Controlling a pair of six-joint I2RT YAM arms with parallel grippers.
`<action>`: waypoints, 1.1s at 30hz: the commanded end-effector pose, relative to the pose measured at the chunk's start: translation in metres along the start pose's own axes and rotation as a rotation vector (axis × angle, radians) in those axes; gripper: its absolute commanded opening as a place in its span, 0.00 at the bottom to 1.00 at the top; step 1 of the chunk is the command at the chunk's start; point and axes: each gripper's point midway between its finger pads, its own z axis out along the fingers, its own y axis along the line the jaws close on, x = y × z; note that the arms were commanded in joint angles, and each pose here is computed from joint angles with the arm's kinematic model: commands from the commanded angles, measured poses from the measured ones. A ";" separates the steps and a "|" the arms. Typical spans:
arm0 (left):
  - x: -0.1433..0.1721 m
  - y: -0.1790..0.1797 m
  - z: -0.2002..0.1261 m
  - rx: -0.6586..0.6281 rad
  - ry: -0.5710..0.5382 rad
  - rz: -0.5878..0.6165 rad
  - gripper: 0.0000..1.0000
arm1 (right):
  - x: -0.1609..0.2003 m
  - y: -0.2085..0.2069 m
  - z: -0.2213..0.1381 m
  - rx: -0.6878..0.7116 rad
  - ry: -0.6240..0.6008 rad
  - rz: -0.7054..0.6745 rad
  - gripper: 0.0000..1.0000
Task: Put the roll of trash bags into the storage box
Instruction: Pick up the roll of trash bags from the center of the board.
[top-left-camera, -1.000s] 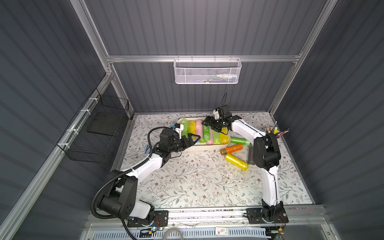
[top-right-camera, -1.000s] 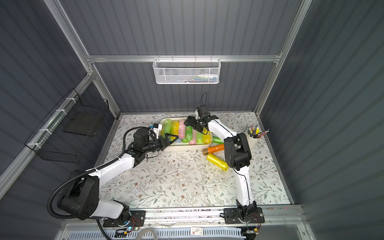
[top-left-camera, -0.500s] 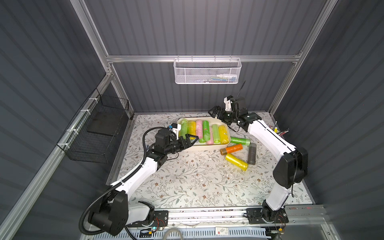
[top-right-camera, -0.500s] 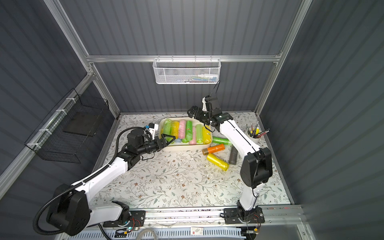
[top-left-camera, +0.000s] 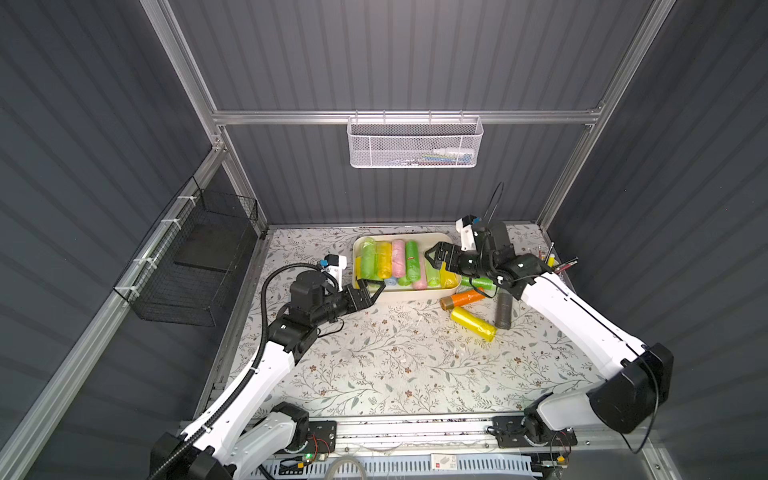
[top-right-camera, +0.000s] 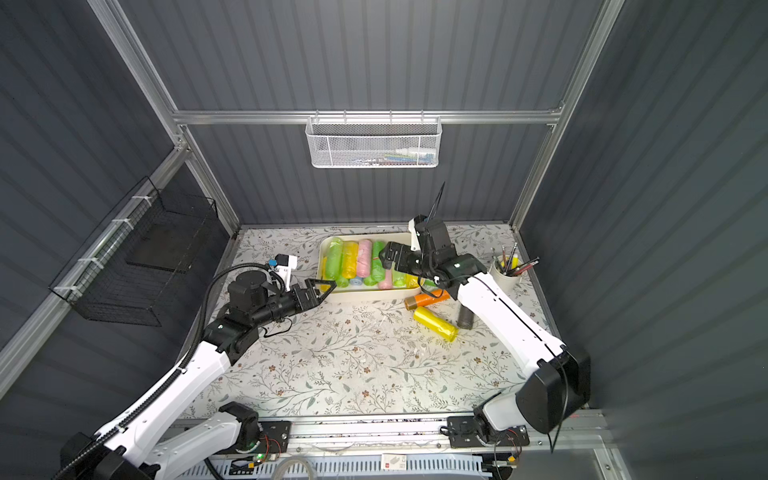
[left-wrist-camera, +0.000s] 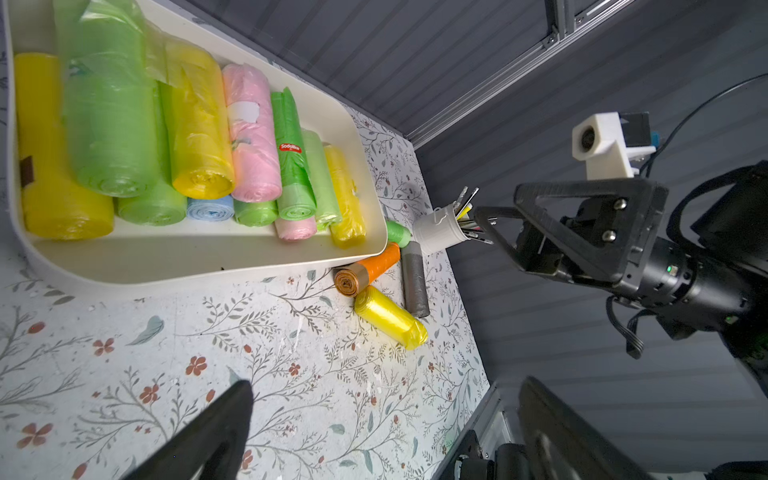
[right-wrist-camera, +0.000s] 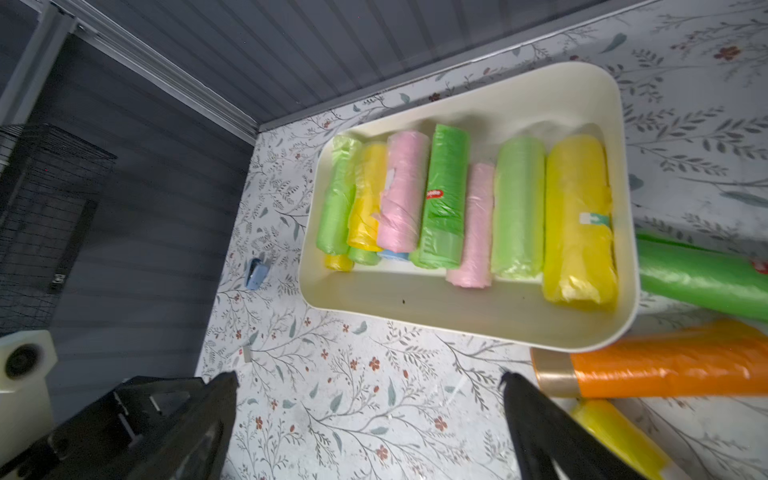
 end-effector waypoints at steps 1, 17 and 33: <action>0.010 0.006 -0.004 -0.023 0.021 0.014 1.00 | 0.018 -0.023 -0.013 0.113 0.029 -0.046 0.99; 0.033 0.025 0.006 -0.012 0.068 -0.022 1.00 | 0.116 -0.092 -0.012 0.303 0.253 -0.070 0.99; 0.020 0.019 0.038 0.053 0.102 -0.082 1.00 | 0.149 -0.144 -0.009 0.522 0.426 -0.249 0.96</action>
